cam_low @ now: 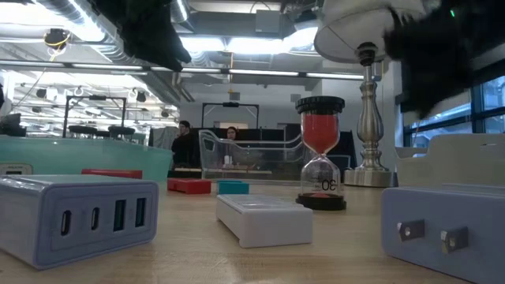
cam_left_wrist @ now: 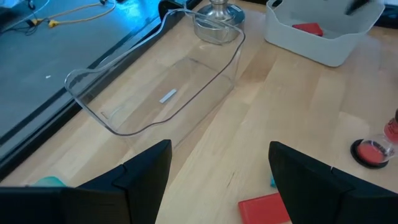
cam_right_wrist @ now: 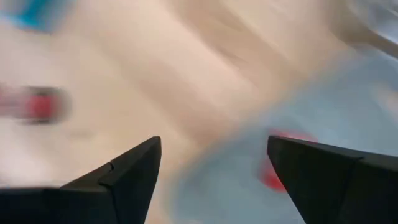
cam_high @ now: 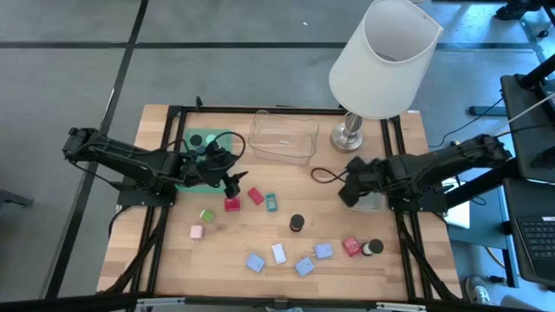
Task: Pick & Place Office items
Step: Put the right blue charger adapter into the gray bin
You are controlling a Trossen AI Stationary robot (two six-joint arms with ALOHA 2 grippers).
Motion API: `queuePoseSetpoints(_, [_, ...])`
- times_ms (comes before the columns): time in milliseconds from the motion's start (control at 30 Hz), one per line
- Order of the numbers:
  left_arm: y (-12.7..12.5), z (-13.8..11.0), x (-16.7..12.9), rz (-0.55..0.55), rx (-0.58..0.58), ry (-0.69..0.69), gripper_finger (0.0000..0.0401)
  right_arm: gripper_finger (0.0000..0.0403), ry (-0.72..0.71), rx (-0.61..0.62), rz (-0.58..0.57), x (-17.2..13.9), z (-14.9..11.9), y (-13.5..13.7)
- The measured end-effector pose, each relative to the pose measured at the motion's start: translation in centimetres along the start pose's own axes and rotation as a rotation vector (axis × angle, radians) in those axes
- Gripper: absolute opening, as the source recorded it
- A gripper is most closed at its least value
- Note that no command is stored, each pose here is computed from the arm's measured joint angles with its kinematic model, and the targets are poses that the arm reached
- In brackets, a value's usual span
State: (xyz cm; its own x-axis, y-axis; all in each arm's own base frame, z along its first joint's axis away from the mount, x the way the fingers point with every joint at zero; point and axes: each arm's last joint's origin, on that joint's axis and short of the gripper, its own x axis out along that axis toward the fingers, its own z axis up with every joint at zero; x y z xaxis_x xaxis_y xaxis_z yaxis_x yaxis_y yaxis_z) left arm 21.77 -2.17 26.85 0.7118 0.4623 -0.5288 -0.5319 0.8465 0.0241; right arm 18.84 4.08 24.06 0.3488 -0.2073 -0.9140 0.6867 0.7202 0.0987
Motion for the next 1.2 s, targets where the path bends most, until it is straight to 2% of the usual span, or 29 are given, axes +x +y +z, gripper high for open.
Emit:
queuePoseSetpoints(167, [0.0,0.0,0.0,-0.007,-0.01,0.003,0.0266,0.0284,-0.103,-0.124,0.342,-0.6,0.0,4.2])
queuePoseSetpoints(300, [-0.1,0.0,0.0,-0.023,-0.01,0.013,0.0266,0.0281,-0.143,-0.201,0.482,0.0,-1.5,7.8])
queuePoseSetpoints(500, [-0.1,-0.2,0.0,-0.031,-0.005,0.026,0.0266,0.0281,-0.122,-0.314,0.508,2.9,-5.5,11.9])
queuePoseSetpoints(700, [0.0,-0.4,0.0,-0.021,-0.007,0.043,0.0266,0.0281,-0.041,-0.419,0.492,5.0,-8.8,13.7])
queuePoseSetpoints(1033, [0.1,-0.5,0.0,-0.011,-0.11,0.055,0.0266,0.0281,-0.087,-0.632,0.518,4.5,-10.6,16.3])
queuePoseSetpoints(1200, [0.1,-0.5,0.0,-0.012,-0.129,0.056,0.0266,0.0281,-0.14,-0.851,0.493,5.0,-11.2,16.7])
